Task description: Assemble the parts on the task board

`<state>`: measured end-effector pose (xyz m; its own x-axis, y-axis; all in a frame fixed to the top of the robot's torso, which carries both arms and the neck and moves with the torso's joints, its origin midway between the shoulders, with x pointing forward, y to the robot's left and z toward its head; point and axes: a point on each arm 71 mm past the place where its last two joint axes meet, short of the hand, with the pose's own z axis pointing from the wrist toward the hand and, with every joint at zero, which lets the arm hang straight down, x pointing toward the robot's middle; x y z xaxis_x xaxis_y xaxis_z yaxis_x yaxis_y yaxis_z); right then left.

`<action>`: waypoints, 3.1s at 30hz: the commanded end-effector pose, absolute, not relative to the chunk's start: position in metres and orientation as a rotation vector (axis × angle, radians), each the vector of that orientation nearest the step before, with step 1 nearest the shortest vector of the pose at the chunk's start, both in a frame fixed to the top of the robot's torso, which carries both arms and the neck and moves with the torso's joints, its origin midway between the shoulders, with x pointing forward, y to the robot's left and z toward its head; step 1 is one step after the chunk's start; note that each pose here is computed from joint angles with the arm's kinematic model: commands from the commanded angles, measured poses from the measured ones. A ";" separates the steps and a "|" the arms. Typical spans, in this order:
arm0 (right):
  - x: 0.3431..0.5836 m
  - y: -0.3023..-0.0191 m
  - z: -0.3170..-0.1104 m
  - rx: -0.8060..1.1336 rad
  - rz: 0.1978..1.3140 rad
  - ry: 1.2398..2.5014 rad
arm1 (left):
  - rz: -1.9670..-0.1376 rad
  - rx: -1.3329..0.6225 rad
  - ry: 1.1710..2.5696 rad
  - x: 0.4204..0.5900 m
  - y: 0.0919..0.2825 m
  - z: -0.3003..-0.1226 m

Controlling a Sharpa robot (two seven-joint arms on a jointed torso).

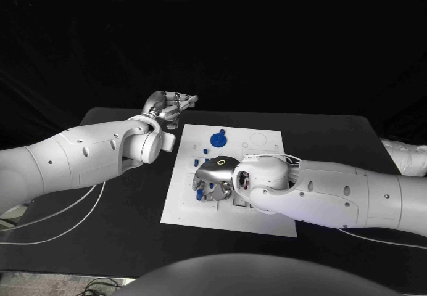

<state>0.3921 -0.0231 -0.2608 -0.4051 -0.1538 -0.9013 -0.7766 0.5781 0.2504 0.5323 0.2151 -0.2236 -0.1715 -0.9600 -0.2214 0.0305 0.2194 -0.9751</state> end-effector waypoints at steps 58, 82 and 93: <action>0.382 -0.258 -0.225 0.704 0.558 2.399 | -1.192 -0.929 1.432 0.536 0.206 -0.225; 0.378 -0.236 -0.246 0.778 0.463 2.533 | -1.190 -0.931 1.432 0.535 0.209 -0.225; 0.376 -0.234 -0.250 0.803 0.438 2.546 | -1.188 -0.932 1.431 0.535 0.210 -0.225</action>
<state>0.3777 -0.2334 -0.2484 -0.7392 0.5949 -0.3157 0.4428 0.7825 0.4377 0.5358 0.2124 -0.2263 -0.1721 -0.9591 -0.2248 0.0293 0.2231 -0.9744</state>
